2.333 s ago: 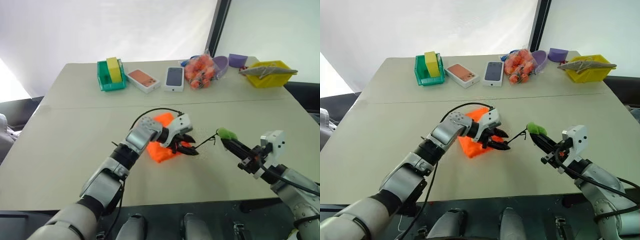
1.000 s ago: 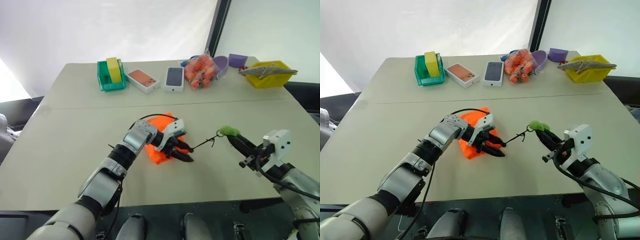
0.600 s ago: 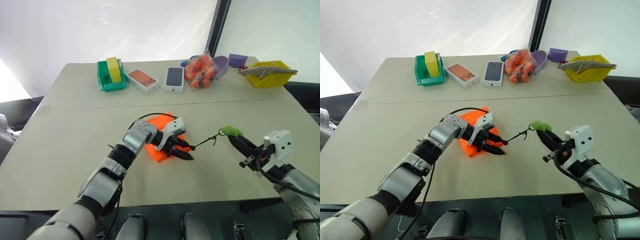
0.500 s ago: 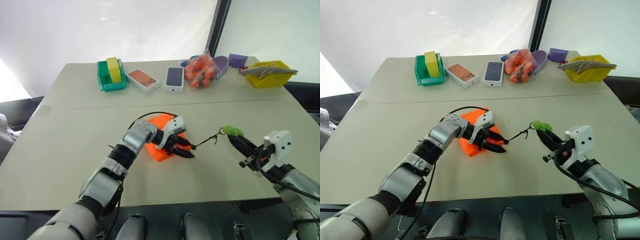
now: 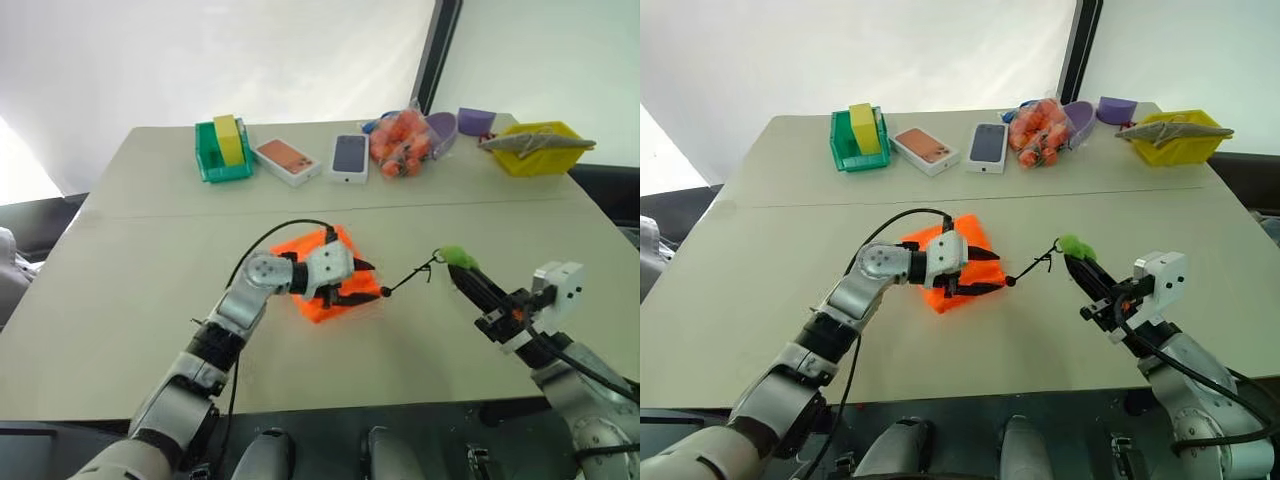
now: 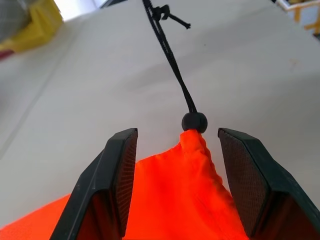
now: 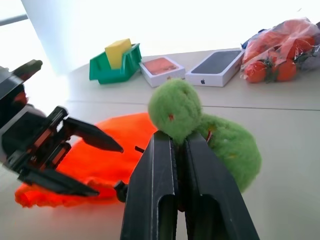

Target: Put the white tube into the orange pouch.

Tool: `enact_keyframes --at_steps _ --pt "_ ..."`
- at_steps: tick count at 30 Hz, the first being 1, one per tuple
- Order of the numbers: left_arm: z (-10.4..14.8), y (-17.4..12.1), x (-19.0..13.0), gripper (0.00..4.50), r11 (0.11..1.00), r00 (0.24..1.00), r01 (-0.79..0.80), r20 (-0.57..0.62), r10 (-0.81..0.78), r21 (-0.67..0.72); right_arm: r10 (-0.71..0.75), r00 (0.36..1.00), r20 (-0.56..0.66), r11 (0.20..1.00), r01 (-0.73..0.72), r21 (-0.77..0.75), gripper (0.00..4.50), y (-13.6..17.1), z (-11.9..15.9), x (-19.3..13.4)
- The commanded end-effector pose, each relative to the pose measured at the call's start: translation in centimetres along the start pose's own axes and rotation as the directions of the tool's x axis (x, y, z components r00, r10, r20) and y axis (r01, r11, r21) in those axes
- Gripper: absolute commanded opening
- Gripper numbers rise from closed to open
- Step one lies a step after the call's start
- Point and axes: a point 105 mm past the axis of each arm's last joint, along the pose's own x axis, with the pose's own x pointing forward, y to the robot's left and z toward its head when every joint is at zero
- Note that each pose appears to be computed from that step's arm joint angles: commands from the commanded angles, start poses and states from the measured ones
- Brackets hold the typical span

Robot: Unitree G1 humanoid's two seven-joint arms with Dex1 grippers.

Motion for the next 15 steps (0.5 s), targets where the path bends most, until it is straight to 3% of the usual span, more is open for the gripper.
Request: enact_keyframes --at_steps 1,8,15 --pt "2.2 0.0 0.2 2.72 0.967 0.992 -0.12 0.07 0.106 0.226 0.028 0.997 0.069 0.998 -0.032 0.053 0.0 0.9 1.3 0.2" --pt "3.7 -0.9 0.6 2.72 0.898 0.961 -0.266 0.167 0.22 0.349 0.002 0.996 0.085 0.973 -0.022 0.229 0.0 0.5 1.0 -0.4" --pt "3.0 -2.6 1.5 2.72 0.9 0.961 -0.273 0.128 0.244 0.339 -0.03 0.992 0.127 0.92 -0.023 0.392 0.0 0.5 1.3 -1.8"
